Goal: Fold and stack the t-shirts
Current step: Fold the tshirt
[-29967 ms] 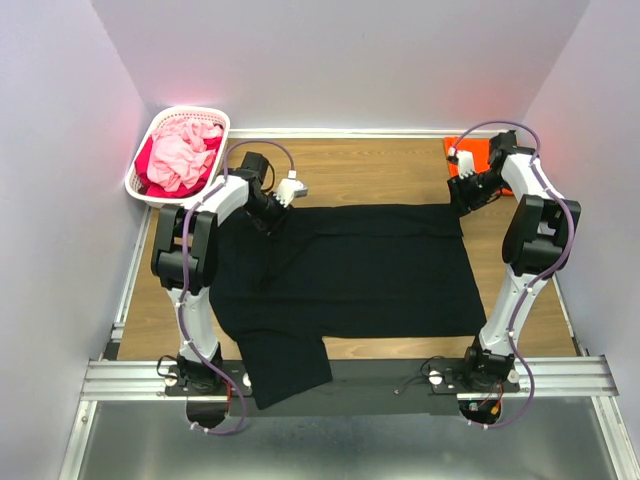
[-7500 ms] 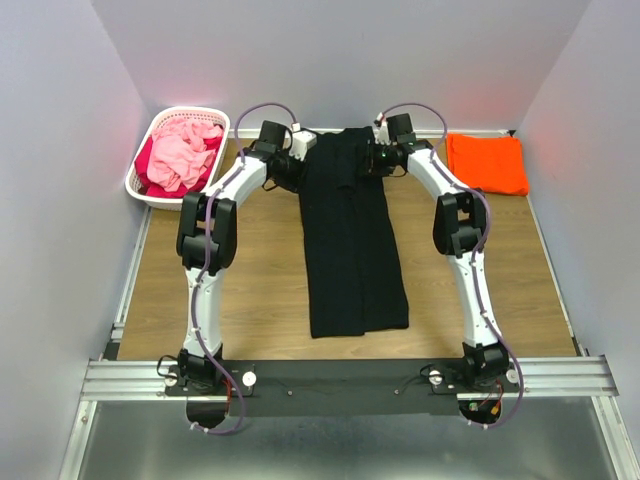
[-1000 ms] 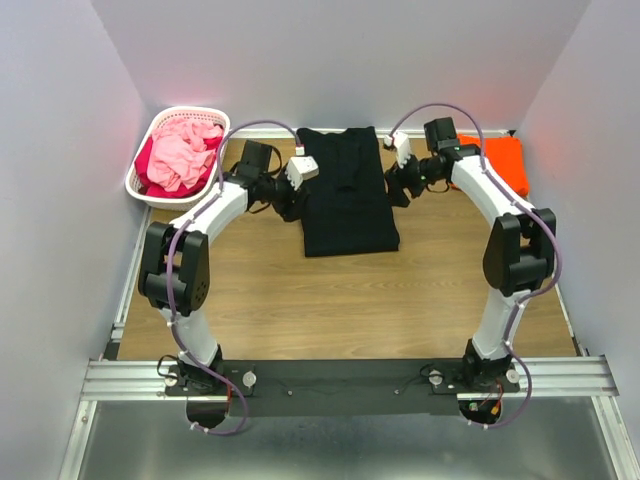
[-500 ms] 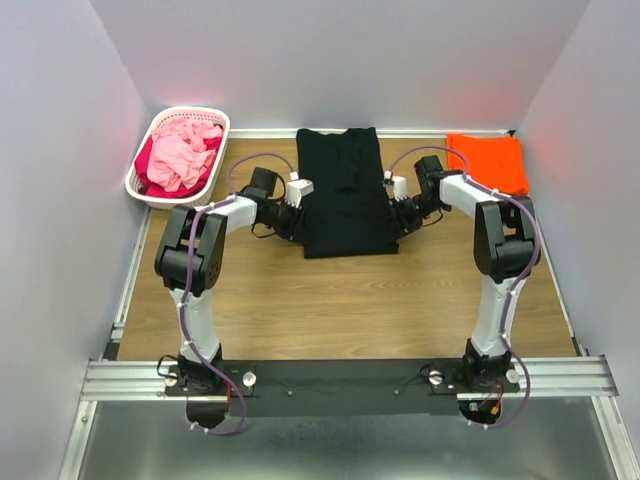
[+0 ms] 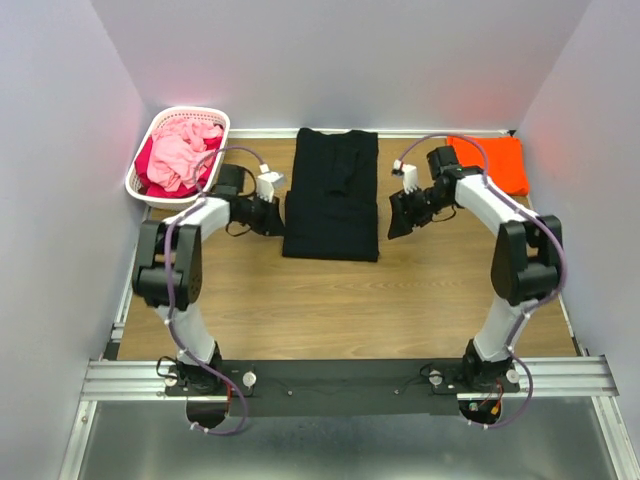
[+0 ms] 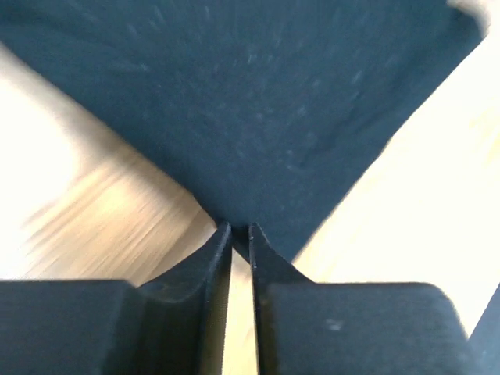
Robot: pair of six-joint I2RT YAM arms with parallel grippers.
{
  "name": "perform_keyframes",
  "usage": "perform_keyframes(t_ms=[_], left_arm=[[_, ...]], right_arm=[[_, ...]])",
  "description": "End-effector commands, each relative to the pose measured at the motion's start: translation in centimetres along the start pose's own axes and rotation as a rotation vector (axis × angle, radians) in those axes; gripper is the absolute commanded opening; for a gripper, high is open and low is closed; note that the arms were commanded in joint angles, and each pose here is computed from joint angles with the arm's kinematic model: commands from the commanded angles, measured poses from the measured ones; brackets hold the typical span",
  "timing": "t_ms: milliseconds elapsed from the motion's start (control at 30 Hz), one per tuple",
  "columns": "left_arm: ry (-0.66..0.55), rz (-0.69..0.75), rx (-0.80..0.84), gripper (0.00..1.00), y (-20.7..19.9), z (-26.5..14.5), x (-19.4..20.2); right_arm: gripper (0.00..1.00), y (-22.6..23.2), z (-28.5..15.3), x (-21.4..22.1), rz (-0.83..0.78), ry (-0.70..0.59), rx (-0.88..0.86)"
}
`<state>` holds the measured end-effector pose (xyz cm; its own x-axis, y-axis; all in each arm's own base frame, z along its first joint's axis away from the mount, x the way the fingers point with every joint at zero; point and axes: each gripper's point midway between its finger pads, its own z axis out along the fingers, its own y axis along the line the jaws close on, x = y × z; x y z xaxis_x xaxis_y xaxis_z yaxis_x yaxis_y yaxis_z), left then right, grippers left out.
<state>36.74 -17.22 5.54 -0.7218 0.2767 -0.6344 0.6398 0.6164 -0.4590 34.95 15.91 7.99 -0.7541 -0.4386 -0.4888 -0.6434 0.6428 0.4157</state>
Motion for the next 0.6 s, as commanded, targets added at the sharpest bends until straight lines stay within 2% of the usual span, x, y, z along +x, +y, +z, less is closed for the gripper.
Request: perform_keyframes(t_ms=[0,67,133,167,200,267,300,433,567], left_arm=[[-0.175,0.204,0.176,0.27,-6.7,-3.5,-5.3],[-0.171,0.193,0.264,0.32,-10.0,-2.1,-5.7],[-0.160,0.160,0.356,0.41,-12.5,-1.1,-5.3],[-0.187,0.189,0.397,0.44,-14.1,-0.4,-6.0],[-0.175,0.117,0.440,0.49,-15.2,-0.2,-5.9],[-0.208,0.113,0.484,0.53,-15.9,0.3,-6.1],[-0.189,0.055,0.508,0.55,-16.1,0.7,-5.7],[-0.157,0.005,0.522,0.55,-15.2,2.0,-3.9],[-0.110,-0.079,0.495,0.50,-13.3,3.7,-1.5]], right_arm=[[0.71,3.7,-3.1,-2.8,-0.021,-0.109,-0.094],[0.68,5.2,-2.3,-3.3,0.032,-0.122,-0.216],[0.67,6.8,-1.5,-3.8,0.084,-0.125,-0.321],[0.67,6.8,-0.5,-3.8,0.123,-0.113,-0.364],[0.67,7.3,0.0,-4.1,0.136,-0.120,-0.403],[0.68,8.5,0.9,-4.0,0.220,-0.102,-0.489],[0.68,9.1,1.8,-4.2,0.217,-0.103,-0.522],[0.65,11.3,4.1,-3.8,0.294,-0.066,-0.564],[0.48,12.1,7.1,-2.9,0.357,-0.016,-0.541]])
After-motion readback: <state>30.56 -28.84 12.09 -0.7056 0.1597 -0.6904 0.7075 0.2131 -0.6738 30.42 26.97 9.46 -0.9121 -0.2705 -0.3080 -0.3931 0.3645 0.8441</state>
